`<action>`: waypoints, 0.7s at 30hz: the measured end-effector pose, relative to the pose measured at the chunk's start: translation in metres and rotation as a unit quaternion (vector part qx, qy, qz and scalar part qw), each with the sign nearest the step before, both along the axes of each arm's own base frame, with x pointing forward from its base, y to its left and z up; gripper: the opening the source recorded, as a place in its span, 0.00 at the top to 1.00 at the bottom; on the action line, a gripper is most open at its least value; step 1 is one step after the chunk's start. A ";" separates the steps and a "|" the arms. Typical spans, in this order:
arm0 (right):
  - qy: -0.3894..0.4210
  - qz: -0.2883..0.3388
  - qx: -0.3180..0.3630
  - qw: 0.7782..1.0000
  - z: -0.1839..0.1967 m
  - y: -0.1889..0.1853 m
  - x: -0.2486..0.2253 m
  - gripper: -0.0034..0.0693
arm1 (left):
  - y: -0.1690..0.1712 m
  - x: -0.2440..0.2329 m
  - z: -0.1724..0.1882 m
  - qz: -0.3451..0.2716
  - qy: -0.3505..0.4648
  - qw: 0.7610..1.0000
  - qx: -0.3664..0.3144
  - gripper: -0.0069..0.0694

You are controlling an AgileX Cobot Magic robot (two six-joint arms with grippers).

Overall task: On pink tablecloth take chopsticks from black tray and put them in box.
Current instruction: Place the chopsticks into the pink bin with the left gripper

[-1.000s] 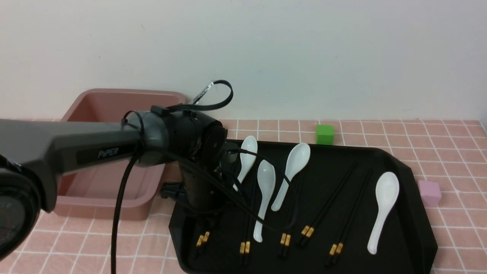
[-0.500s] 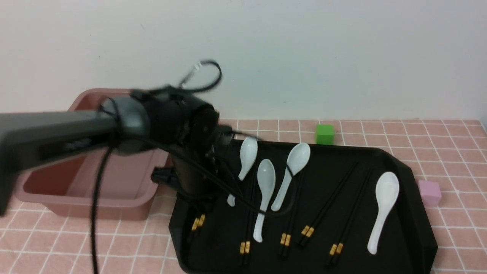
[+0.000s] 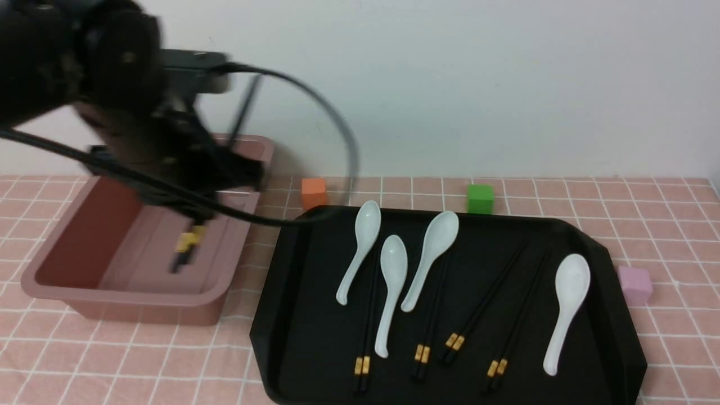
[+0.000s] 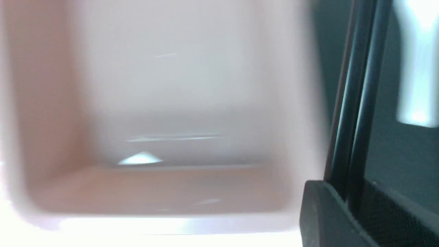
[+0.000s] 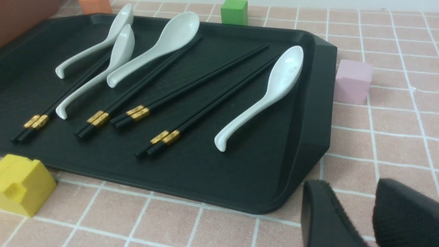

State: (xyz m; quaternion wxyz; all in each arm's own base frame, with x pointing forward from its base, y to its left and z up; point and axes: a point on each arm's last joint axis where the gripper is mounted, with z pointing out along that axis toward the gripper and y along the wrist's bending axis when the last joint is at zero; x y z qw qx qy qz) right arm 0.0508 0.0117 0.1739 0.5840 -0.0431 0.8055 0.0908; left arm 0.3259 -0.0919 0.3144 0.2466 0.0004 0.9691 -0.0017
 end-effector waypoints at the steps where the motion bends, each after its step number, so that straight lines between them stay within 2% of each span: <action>1: 0.000 0.000 0.000 1.000 0.000 0.000 0.000 0.62 | 0.003 0.001 0.000 0.000 0.000 1.000 0.000 0.75; 4: 0.000 0.000 0.000 1.000 0.000 0.000 0.000 0.62 | 0.036 0.019 -0.022 0.049 0.020 0.999 0.009 0.75; 6: 0.000 0.000 0.000 1.000 0.000 0.000 0.000 0.62 | 0.043 0.026 -0.032 0.052 0.024 0.998 0.014 0.75; 11: 0.000 0.000 0.000 1.000 0.000 0.000 0.000 0.62 | 0.045 0.039 -0.050 0.041 0.022 0.998 0.036 0.75; 21: 0.000 0.000 0.000 1.000 0.000 0.000 0.000 0.62 | 0.044 0.050 -0.060 0.032 0.001 0.999 0.044 0.73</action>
